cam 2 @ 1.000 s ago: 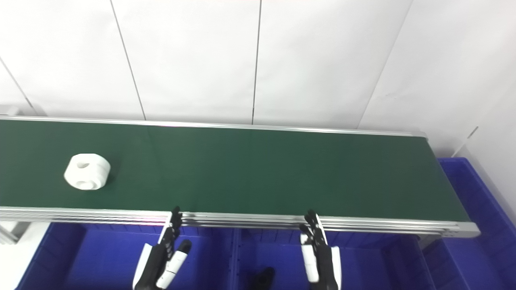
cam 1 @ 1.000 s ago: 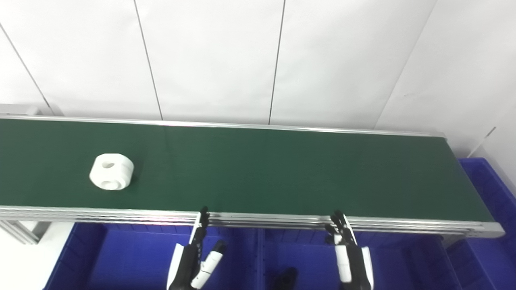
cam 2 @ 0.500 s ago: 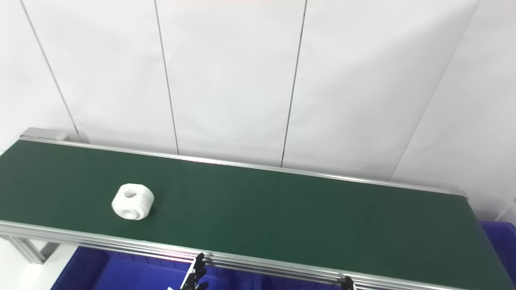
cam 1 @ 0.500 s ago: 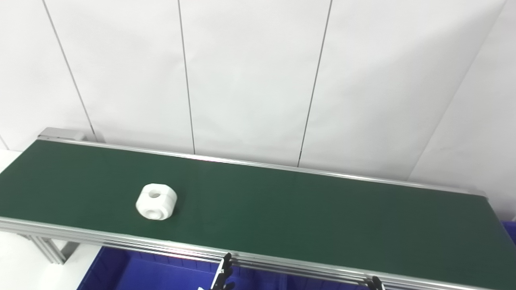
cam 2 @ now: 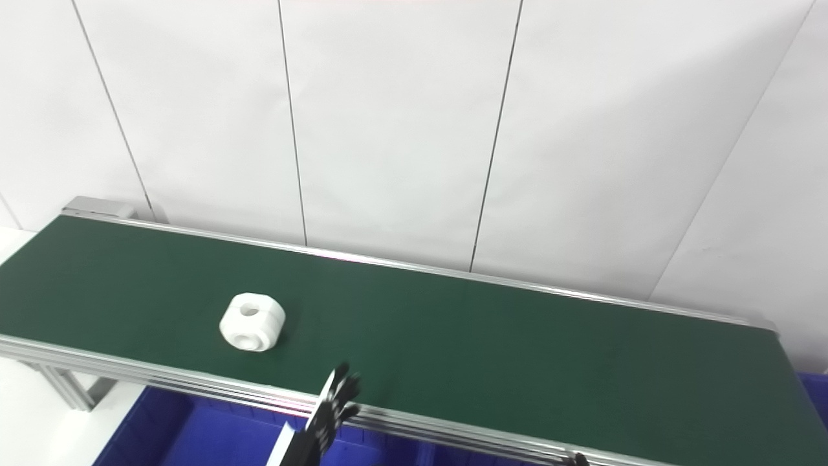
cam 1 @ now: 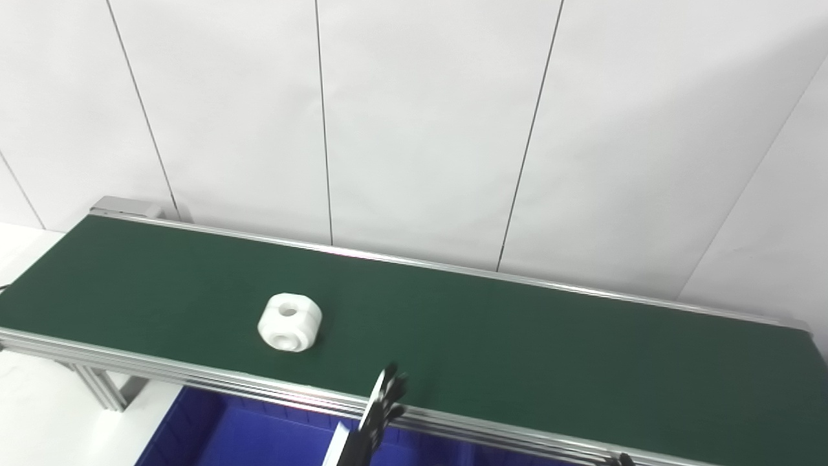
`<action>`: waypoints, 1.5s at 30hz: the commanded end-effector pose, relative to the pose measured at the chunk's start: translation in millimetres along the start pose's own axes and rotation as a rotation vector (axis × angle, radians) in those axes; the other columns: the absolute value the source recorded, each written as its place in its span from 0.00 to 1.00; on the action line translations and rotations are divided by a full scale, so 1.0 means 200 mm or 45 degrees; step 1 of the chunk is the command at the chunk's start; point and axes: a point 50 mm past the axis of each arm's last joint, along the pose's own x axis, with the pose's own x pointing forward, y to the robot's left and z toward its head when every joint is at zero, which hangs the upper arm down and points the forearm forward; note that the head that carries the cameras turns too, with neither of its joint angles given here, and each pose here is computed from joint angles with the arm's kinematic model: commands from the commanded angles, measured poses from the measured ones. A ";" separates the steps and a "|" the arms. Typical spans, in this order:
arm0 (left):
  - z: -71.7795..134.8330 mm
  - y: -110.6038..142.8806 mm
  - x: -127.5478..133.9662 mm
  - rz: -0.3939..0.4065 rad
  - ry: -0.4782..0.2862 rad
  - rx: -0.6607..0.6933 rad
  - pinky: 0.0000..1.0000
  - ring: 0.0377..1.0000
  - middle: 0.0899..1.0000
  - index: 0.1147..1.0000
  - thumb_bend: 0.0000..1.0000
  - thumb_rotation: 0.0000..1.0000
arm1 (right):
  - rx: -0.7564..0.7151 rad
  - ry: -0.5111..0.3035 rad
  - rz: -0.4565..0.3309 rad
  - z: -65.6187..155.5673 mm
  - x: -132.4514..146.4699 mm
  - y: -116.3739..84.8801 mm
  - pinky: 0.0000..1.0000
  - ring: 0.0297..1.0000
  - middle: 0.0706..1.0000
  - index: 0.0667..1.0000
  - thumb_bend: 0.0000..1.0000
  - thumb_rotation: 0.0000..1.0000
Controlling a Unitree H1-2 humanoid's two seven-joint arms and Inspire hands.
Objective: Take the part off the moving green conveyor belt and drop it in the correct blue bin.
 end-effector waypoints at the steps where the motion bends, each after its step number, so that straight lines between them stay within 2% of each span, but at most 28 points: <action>1: 0.16 0.08 0.13 -0.025 -0.197 0.161 0.73 0.85 0.88 0.88 0.91 0.35 | 0.012 -0.111 0.017 0.08 0.05 0.01 0.94 0.93 0.97 0.99 0.79 1.00; 3: 0.25 0.15 0.20 -0.058 -0.283 0.316 0.65 0.81 0.85 0.84 0.95 0.34 | 0.007 -0.113 0.020 0.08 0.05 0.02 0.94 0.93 0.97 0.99 0.81 1.00; 7: 0.34 0.24 0.32 -0.102 -0.372 0.553 0.57 0.75 0.81 0.79 1.00 0.34 | 0.005 -0.114 0.028 0.08 0.06 0.03 0.95 0.93 0.97 0.99 0.82 1.00; 9: 0.36 0.27 0.39 -0.142 -0.410 0.657 0.59 0.76 0.81 0.80 1.00 0.34 | 0.000 -0.115 0.029 0.09 0.05 0.03 0.95 0.93 0.97 0.99 0.82 1.00; 12: 0.37 0.30 0.53 -0.203 -0.428 0.847 0.73 0.82 0.84 0.82 0.95 0.31 | -0.007 -0.111 0.029 0.09 0.05 0.04 0.96 0.93 0.97 0.99 0.84 1.00; 17: 0.33 0.34 0.73 -0.277 -0.418 1.081 0.78 0.83 0.86 0.83 0.94 0.27 | 0.005 -0.115 0.027 0.10 0.05 0.05 0.95 0.92 0.96 0.98 0.86 1.00; 21: 0.28 0.38 0.86 -0.335 -0.374 1.184 0.75 0.82 0.85 0.82 0.96 0.24 | 0.008 -0.116 0.030 0.10 0.04 0.06 0.96 0.92 0.96 0.98 0.88 1.00; 28: 0.12 0.42 1.07 -0.386 -0.249 1.344 0.74 0.80 0.83 0.81 0.97 0.25 | 0.012 -0.115 0.029 0.10 0.02 0.06 0.95 0.92 0.95 0.98 0.86 1.00; 38: -0.04 0.47 1.18 -0.436 -0.110 1.448 0.81 0.82 0.84 0.82 0.94 0.28 | 0.019 -0.112 0.027 0.12 0.01 0.05 0.94 0.91 0.95 0.97 0.88 1.00; 45: -0.07 0.50 1.19 -0.504 -0.002 1.516 0.85 0.87 0.88 0.86 0.91 0.32 | 0.012 -0.114 0.027 0.12 0.01 0.05 0.92 0.90 0.94 0.96 0.89 1.00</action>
